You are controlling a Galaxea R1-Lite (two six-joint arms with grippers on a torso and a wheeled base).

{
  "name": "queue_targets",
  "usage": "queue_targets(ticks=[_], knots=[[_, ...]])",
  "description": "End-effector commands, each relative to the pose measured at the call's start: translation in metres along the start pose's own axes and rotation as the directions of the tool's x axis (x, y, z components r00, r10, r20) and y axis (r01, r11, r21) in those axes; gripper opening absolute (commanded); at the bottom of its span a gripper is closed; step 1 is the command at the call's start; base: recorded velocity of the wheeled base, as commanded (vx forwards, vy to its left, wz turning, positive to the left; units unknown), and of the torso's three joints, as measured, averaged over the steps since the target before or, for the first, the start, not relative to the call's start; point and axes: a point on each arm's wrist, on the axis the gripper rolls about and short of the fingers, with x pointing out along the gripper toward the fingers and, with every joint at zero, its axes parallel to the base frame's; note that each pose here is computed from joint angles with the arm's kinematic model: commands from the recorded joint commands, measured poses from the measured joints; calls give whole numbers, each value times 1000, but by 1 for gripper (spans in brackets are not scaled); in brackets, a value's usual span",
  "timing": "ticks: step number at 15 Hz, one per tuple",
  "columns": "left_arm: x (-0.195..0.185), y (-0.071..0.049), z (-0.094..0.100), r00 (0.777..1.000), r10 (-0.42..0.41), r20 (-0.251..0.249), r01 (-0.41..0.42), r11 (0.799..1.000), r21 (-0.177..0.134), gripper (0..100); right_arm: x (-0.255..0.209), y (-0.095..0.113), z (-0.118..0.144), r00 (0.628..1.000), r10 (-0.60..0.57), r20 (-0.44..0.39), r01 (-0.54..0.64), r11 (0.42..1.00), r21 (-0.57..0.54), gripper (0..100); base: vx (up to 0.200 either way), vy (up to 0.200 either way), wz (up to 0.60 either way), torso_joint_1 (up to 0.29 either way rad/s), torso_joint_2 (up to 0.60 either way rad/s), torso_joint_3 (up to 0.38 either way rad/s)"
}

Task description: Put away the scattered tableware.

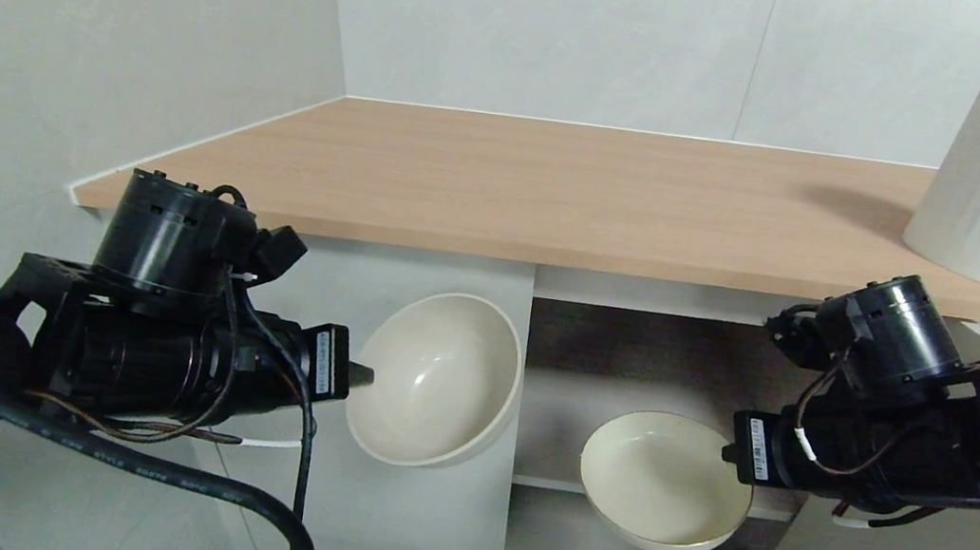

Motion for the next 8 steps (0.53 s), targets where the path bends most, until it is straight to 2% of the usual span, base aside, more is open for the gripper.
queue_targets(ticks=[1, 5, 8], knots=[[0, 0, 0, 1000, -1, -1, 1, 1000, 0, 0, 3, 0, -1, 1000, -3, -9, 3, 1000, -1, 0, 0, 0, 0, -46, 193, 139], [0, 0, 0, 1000, -1, -1, 1, 1000, 0, 0, 10, 1, -2, 1000, -10, -28, 10, 1000, -3, 0, 0, 0, 0, -8, 43, 23], [1, 0, 0, 1000, 0, -2, 0, 1000, -1, 0, 27, 1, -5, 997, -27, -72, 26, 1000, -9, 0, 0, 0, 0, 0, 0, 0]])
